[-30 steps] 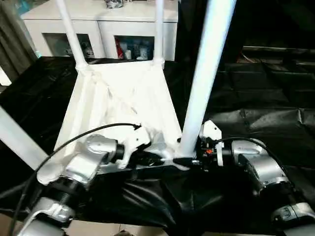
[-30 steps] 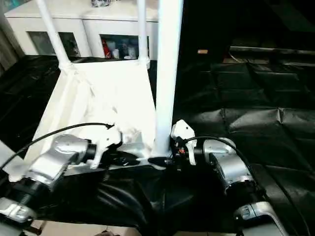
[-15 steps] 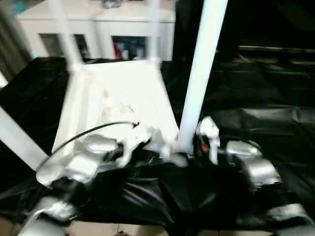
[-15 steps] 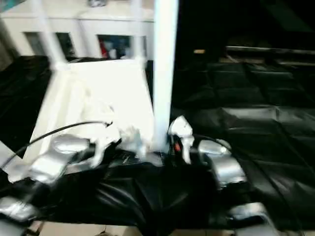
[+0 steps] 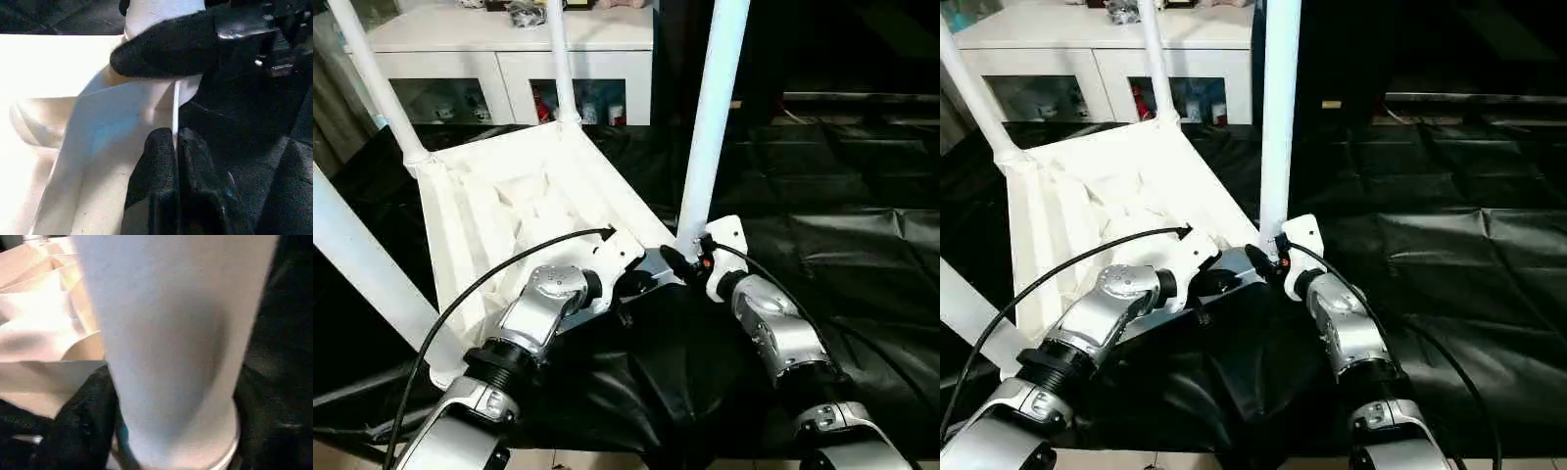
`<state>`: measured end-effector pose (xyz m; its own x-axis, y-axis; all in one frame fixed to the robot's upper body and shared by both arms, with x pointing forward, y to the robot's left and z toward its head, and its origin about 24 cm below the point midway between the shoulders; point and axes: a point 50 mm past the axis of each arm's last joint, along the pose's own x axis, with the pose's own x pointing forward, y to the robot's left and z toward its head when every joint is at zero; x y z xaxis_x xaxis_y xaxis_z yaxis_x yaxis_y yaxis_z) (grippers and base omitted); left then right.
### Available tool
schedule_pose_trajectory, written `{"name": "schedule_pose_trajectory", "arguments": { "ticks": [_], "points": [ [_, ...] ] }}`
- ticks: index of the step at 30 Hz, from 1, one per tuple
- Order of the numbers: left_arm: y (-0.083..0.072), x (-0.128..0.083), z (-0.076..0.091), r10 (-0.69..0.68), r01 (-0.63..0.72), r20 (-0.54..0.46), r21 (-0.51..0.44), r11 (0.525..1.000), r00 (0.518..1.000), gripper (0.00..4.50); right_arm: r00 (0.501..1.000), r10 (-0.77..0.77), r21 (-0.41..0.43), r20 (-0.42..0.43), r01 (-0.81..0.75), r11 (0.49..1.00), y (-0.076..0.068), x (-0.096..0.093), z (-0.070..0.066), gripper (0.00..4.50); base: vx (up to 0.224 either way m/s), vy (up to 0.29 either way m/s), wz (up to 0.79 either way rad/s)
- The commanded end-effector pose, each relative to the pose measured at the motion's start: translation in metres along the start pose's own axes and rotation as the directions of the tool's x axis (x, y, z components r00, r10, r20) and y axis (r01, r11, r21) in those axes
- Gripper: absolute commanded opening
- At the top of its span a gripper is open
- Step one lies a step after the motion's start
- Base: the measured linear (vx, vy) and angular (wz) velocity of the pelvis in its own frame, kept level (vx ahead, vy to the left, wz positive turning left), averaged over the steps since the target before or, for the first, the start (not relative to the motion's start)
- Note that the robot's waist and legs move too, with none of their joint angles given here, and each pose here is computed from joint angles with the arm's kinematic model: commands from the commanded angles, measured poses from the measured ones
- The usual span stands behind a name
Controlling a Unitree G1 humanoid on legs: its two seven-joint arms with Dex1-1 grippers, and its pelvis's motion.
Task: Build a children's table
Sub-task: Rotate leg to tighten
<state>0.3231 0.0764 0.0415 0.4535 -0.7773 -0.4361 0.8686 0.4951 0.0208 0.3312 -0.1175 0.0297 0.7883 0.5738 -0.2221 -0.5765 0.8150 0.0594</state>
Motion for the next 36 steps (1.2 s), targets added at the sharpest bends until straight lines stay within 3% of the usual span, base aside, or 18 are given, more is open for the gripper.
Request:
{"name": "schedule_pose_trajectory", "arguments": {
  "ticks": [1,4,15,20,26,28,33,36],
  "points": [
    [-0.015,0.007,0.02,-0.098,0.094,0.136,0.035,0.995,0.986,0.0,0.974,0.227,-0.008,-0.02,-0.227,0.974,0.032,0.008,-0.004,3.76,0.0,0.0,0.0],
    [-0.017,-0.004,0.013,-0.207,0.201,0.112,0.065,0.977,0.972,0.0,0.932,0.358,-0.088,-0.048,-0.361,0.928,0.023,-0.007,0.003,3.76,0.0,0.0,0.0],
    [-0.002,-0.043,-0.007,-0.361,0.361,-0.017,0.107,0.926,0.932,0.0,0.785,0.581,-0.149,-0.215,-0.614,0.775,-0.005,-0.041,0.009,3.76,0.0,0.0,0.0],
    [0.002,-0.048,-0.006,-0.366,0.367,-0.025,0.115,0.923,0.93,0.0,0.77,0.599,-0.141,-0.221,-0.633,0.761,-0.007,-0.043,0.01,3.37,0.0,0.0,0.0],
    [0.004,-0.046,-0.003,-0.357,0.356,-0.016,0.119,0.927,0.934,0.0,0.759,0.618,-0.121,-0.205,-0.646,0.754,0.002,-0.04,0.006,2.9,0.0,0.0,0.0],
    [0.004,-0.044,-0.003,-0.343,0.342,-0.009,0.116,0.933,0.939,0.0,0.769,0.609,-0.112,-0.194,-0.634,0.765,0.003,-0.04,0.004,2.74,0.0,0.0,0.0],
    [0.01,-0.025,0.004,-0.15,0.147,0.044,0.064,0.987,0.988,0.0,0.938,0.322,-0.069,-0.128,-0.332,0.941,0.0,-0.026,-0.011,2.69,0.0,0.0,0.0],
    [0.01,-0.014,0.009,-0.077,0.074,0.063,0.042,0.996,0.995,0.0,0.978,0.17,-0.018,-0.12,-0.173,0.985,0.0,-0.019,-0.021,2.69,0.0,0.0,0.0]
  ]
}}
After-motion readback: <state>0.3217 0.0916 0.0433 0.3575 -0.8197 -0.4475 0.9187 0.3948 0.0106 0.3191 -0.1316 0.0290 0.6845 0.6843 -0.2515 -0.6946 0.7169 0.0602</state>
